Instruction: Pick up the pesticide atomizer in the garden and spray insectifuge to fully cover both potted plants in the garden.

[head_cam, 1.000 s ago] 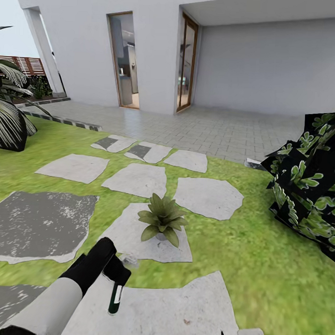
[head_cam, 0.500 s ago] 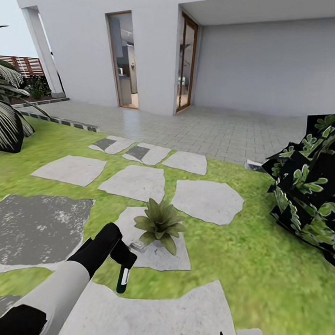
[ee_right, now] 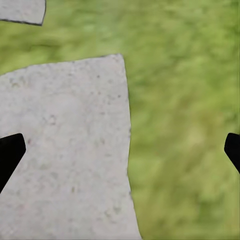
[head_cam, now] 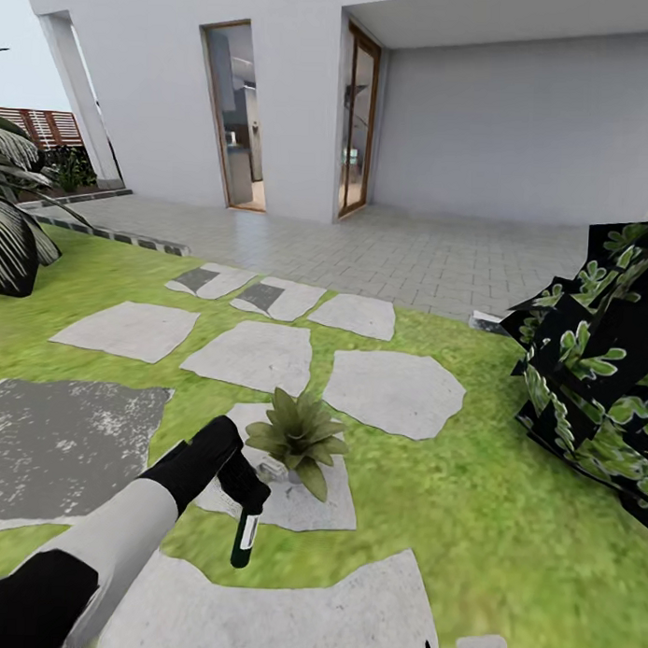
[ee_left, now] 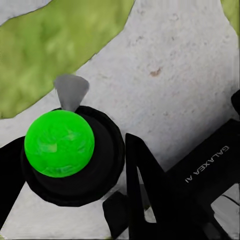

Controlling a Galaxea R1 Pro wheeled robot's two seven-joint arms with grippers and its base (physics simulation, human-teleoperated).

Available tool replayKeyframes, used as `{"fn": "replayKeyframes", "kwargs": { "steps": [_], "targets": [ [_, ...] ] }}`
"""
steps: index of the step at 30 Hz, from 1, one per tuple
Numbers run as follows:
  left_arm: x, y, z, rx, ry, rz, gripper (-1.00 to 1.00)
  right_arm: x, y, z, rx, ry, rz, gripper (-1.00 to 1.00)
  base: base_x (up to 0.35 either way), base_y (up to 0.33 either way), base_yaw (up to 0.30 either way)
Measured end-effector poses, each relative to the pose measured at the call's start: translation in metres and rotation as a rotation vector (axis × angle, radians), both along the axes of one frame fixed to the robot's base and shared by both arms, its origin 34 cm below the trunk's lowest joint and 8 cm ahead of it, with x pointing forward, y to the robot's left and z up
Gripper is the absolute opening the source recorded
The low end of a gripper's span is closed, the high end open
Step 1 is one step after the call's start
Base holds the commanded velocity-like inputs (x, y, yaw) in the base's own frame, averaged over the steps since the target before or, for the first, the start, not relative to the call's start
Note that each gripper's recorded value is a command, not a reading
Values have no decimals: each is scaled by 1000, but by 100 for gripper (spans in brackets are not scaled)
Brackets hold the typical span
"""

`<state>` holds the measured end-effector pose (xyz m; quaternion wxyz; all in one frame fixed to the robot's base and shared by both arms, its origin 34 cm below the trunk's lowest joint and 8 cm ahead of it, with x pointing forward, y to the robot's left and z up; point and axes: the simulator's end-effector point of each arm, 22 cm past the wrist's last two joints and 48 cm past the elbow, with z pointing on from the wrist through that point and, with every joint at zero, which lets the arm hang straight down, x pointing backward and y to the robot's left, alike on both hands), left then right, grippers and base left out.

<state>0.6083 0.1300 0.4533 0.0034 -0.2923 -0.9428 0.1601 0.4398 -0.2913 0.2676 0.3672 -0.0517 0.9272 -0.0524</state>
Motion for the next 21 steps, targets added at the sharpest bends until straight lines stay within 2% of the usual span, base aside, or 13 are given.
{"fn": "replayKeyframes", "kwargs": {
  "steps": [4,11,21],
  "targets": [
    [-3,0,0,19,5,-36,-100,0,0,0,0,0,0,100,0,0,0],
    [-1,1,1,21,2,-36,-100,0,1,0,2,0,1,100,27,0,0],
    [5,0,7,22,-12,-40,-100,0,-1,0,-1,-1,2,100,289,-45,0]
  ]
}}
